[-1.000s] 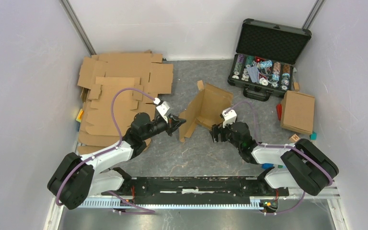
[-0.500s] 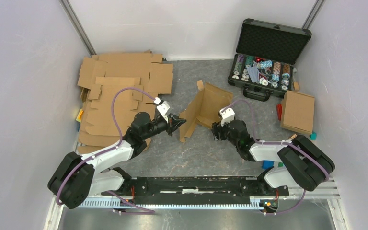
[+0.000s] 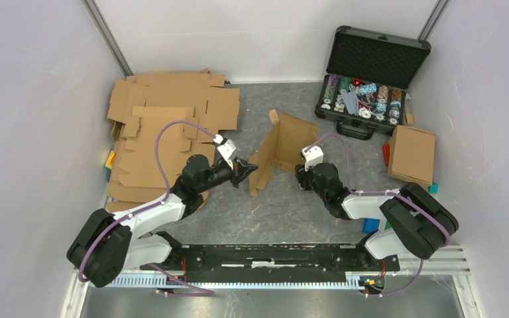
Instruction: Fold the paper box
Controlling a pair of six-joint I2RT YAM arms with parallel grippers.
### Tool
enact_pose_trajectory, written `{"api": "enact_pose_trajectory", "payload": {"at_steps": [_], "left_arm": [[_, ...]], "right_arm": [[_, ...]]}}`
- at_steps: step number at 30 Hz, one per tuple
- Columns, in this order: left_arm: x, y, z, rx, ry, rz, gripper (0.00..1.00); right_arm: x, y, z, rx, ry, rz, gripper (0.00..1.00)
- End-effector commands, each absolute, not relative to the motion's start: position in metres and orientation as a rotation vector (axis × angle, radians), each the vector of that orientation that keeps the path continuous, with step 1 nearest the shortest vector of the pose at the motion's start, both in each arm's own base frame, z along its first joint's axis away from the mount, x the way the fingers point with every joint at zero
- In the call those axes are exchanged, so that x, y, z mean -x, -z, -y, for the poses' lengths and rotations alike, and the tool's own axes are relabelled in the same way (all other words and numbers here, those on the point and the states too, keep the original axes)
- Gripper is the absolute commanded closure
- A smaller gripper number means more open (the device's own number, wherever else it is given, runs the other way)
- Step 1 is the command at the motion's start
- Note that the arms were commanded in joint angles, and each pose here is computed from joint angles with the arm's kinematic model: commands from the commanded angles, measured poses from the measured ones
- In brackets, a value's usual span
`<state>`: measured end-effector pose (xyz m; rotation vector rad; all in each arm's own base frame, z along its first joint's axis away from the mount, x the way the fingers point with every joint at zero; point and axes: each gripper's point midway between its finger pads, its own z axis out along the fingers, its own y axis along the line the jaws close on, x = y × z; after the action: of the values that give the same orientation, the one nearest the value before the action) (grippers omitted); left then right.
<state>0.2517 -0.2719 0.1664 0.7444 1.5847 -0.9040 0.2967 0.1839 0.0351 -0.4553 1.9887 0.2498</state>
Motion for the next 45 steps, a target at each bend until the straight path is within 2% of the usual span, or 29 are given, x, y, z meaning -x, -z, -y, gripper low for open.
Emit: {"api": "enact_pose_trajectory", "payload": {"at_steps": [1, 4, 10, 19, 40, 45], "left_arm": [[-0.240, -0.150, 0.278, -0.817, 0.950, -1.648, 0.98], [-0.240, -0.149, 0.278, -0.819, 0.953, -1.651, 0.98], [-0.238, -0.150, 0.280, -0.829, 0.963, -1.648, 0.98], [-0.236, -0.148, 0.283, -0.841, 0.988, -1.653, 0.98], [-0.238, -0.150, 0.280, -0.820, 0.969, -1.664, 0.98], [-0.243, -0.152, 0.274, -0.783, 0.929, -1.668, 0.93]], "right_arm": [[-0.311, -0.045, -0.186, 0.404, -0.212, -1.965, 0.49], [-0.315, -0.044, -0.186, 0.383, -0.201, -1.971, 0.60], [-0.326, -0.043, -0.185, 0.356, -0.159, -1.977, 0.66], [-0.334, -0.037, -0.186, 0.359, -0.112, -2.008, 0.67], [-0.336, 0.023, -0.170, 0.463, 0.140, -2.263, 0.70], [-0.339, 0.023, -0.171, 0.449, 0.140, -2.266, 0.69]]}}
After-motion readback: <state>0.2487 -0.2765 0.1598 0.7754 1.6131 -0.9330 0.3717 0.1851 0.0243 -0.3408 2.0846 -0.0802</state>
